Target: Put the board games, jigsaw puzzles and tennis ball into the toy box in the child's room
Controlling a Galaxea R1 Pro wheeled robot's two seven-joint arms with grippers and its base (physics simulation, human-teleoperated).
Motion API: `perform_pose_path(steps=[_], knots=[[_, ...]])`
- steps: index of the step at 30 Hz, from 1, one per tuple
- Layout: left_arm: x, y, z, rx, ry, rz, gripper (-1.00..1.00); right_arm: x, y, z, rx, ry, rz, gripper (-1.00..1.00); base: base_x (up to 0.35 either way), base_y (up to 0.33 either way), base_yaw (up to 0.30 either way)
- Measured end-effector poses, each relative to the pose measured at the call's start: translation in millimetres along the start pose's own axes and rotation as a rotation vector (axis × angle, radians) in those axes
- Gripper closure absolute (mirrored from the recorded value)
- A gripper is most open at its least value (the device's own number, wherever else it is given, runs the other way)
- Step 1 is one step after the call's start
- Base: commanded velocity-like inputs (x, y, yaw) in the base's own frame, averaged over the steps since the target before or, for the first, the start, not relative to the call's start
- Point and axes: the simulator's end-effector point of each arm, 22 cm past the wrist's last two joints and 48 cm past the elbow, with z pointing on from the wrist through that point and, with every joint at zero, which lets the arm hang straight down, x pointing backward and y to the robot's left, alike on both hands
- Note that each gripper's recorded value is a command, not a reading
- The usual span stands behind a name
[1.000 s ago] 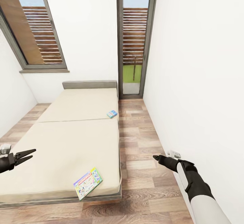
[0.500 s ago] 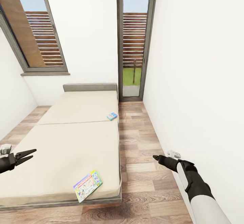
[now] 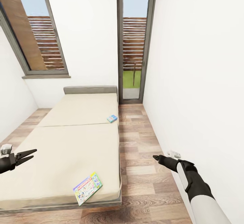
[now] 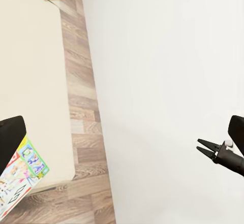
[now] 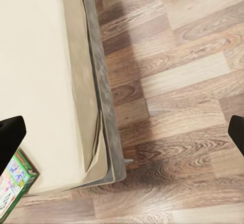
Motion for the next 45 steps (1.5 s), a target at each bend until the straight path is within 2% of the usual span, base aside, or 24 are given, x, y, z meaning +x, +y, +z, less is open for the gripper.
perform_pose_path(steps=[45], knots=[[-17.6,-29.9,-14.9,0.039,-0.046,0.046,-1.00,-31.3,18.1,-25.5,-0.026,-0.068,-0.016,-1.00,0.000,0.000,0.000]])
